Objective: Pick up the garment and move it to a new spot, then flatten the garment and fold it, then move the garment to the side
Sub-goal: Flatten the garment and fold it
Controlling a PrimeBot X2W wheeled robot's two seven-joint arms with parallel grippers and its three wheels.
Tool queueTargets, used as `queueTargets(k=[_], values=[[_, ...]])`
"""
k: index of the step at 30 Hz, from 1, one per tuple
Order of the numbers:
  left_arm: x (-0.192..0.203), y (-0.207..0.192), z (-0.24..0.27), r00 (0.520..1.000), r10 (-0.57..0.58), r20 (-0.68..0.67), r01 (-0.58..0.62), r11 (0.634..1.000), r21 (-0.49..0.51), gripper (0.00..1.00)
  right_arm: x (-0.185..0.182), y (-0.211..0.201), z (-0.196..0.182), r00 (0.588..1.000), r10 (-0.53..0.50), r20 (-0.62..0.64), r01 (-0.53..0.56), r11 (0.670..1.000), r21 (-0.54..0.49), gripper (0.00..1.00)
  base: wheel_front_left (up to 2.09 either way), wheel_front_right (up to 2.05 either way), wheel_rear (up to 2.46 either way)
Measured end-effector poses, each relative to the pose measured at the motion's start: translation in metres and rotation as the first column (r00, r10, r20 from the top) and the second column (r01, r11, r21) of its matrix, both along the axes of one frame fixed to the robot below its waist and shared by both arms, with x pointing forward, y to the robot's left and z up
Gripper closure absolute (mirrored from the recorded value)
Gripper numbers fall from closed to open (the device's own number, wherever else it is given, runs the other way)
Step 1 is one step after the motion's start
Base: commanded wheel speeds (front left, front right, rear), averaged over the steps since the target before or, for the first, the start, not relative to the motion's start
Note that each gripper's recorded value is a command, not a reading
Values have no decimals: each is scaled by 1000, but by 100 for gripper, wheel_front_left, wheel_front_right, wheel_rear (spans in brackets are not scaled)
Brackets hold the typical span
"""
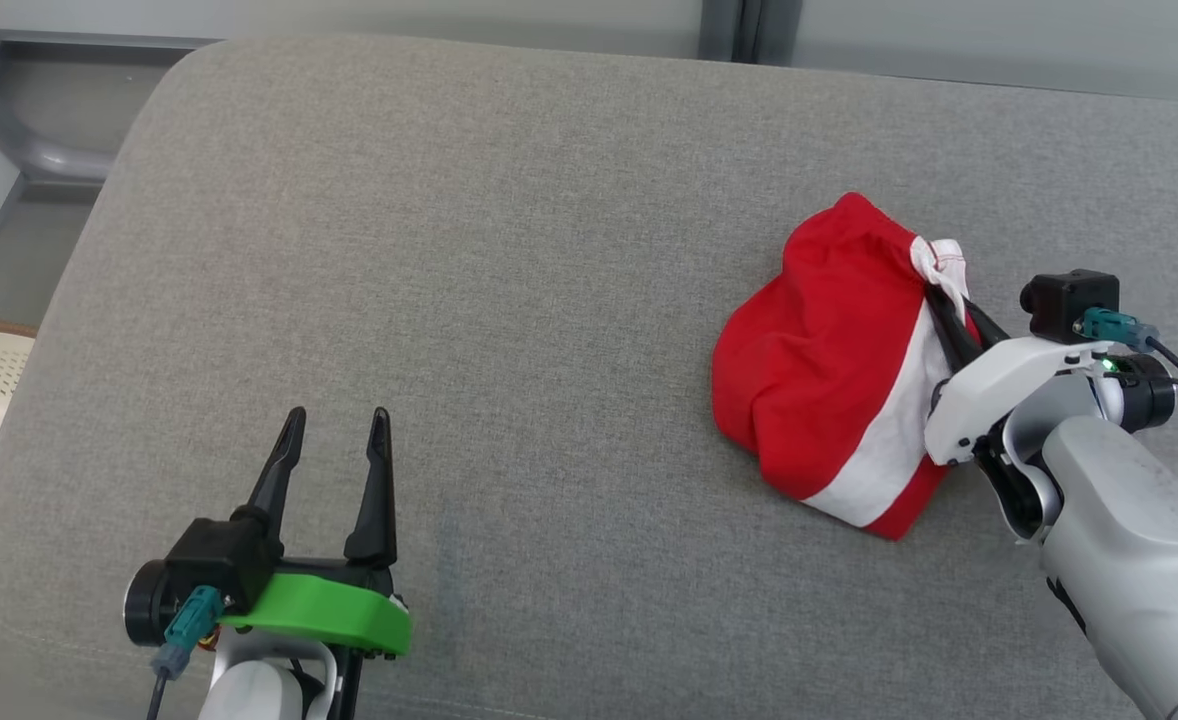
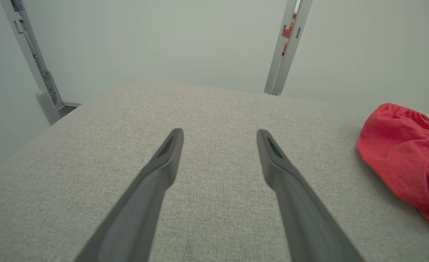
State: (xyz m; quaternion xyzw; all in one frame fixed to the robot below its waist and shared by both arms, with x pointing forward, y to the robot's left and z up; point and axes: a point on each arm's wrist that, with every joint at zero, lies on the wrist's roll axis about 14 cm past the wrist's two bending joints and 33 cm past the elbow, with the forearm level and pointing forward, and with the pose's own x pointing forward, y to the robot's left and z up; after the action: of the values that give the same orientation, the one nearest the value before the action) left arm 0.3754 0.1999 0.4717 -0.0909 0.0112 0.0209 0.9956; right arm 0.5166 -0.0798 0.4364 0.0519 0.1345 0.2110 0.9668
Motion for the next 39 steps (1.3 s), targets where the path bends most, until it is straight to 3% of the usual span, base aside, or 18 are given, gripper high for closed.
queueTargets(k=[8,14,20,24,27,29,30,35,39], values=[[-2,1,7,1000,2,20,-2,1000,-1,0,5,16,42,990,43,131,-48,998,30,100,0,0,0],[-12,11,9,999,37,23,-37,999,1,0,-15,90,78,947,215,239,-239,968,76,100,0,0,0],[-22,21,10,997,73,26,-73,997,1,0,-84,183,82,848,457,268,-496,863,98,100,0,0,0],[-26,23,8,996,86,17,-85,996,-4,0,-141,220,50,769,610,192,-631,771,82,100,0,0,0],[-27,23,6,996,93,9,-93,996,-6,0,-173,228,21,729,675,111,-684,726,76,100,0,0,0],[-27,23,5,995,96,4,-95,995,-6,0,-188,231,7,707,704,73,-708,703,72,52,0,0,0],[-27,24,4,995,99,2,-99,995,-5,0,-191,231,4,703,708,61,-711,699,78,0,0,0,0],[-24,22,4,995,97,1,-97,995,-6,0,-181,223,3,738,673,48,-674,733,94,0,0,0,0],[-20,18,5,996,84,8,-84,996,-7,0,-139,198,28,810,573,124,-584,806,98,0,0,0,0]])
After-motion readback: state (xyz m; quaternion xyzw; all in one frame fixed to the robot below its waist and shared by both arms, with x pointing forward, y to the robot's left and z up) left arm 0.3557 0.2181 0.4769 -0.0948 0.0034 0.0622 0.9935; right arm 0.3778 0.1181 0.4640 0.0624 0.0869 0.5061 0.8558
